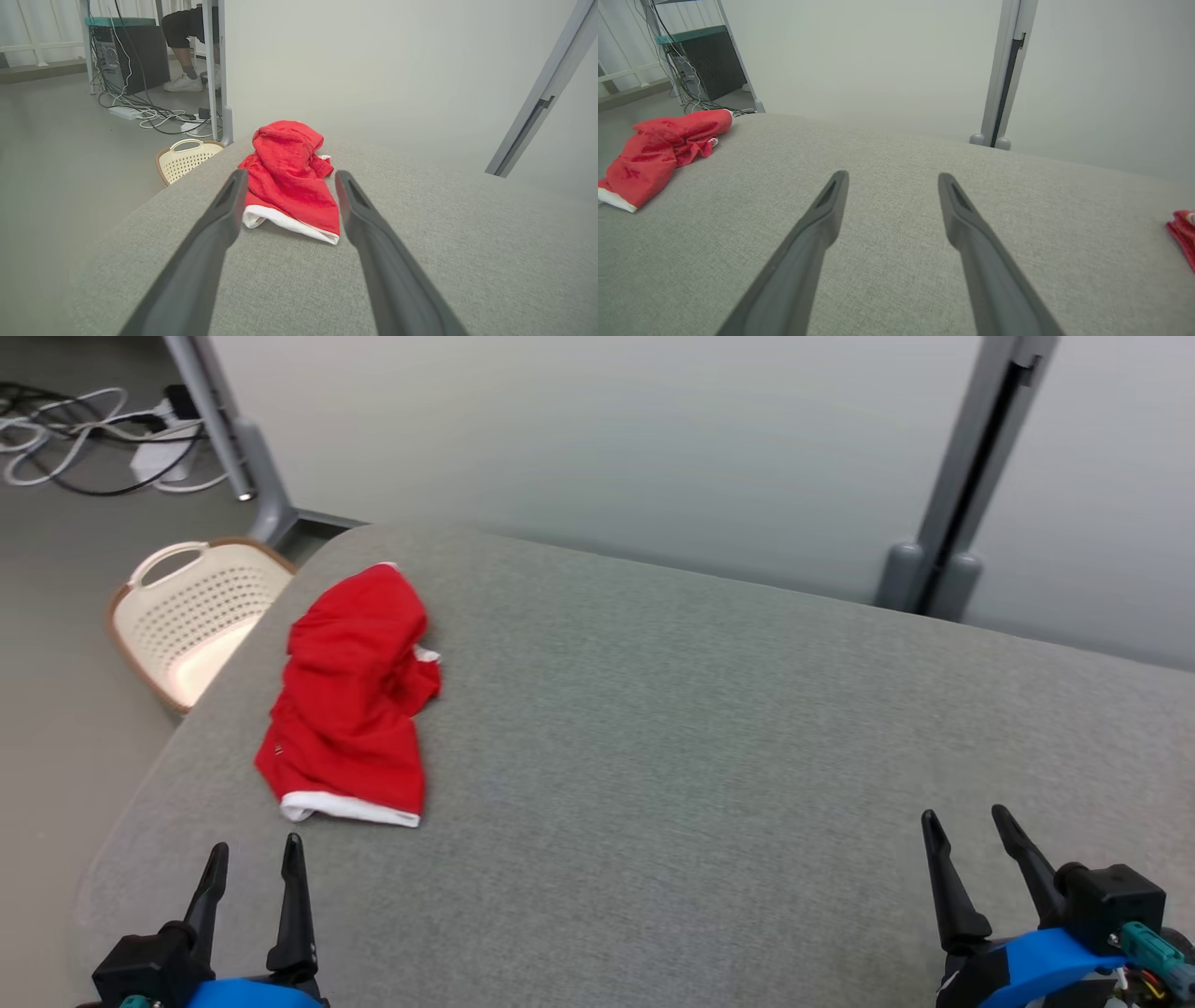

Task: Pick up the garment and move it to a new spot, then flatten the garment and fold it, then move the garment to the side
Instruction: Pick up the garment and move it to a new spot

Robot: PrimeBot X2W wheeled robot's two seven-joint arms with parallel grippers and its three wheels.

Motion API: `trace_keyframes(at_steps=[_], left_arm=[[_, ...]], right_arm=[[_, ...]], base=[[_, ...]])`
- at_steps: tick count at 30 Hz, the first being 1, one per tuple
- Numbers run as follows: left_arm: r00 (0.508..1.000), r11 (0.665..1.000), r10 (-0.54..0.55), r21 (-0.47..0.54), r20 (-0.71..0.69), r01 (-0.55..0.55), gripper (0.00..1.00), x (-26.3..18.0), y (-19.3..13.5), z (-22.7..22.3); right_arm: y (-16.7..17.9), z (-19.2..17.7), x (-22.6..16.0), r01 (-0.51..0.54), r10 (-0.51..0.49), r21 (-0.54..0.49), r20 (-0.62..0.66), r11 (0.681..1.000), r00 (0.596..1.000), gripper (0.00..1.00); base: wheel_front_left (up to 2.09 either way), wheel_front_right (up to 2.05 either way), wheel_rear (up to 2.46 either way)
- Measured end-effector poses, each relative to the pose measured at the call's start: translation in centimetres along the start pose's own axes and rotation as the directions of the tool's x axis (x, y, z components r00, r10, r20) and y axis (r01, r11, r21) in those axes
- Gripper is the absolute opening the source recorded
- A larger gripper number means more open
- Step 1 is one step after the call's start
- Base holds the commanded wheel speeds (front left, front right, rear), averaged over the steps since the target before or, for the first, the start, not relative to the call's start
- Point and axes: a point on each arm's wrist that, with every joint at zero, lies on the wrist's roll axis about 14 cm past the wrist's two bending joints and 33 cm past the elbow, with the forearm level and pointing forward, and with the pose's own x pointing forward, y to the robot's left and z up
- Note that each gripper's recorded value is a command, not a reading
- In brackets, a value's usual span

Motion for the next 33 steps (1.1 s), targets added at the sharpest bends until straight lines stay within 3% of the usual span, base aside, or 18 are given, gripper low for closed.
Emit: trace_keyframes(at_steps=[11, 27, 33], left_arm=[[0.991, 0.991, 0.130, -0.019, 0.025, -0.130, 1.00, -3.6, 3.9, 0.5], [0.990, 0.990, 0.139, -0.026, 0.023, -0.139, 1.00, -3.4, 4.0, 0.8], [0.991, 0.994, 0.112, -0.008, 0.075, -0.112, 1.00, -1.4, 3.9, 3.3]], right_arm=[[4.9, -0.3, 1.9, -0.145, 0.145, -0.006, -0.013, 0.989, 0.989, 1.00], [4.8, -0.8, 2.0, -0.143, 0.143, 0.002, -0.023, 0.990, 0.989, 1.00], [4.5, -1.1, 2.5, -0.140, 0.140, 0.014, -0.019, 0.990, 0.990, 1.00]], base=[[0.00, 0.00, 0.00], [0.00, 0.00, 0.00], [0.00, 0.00, 0.00]])
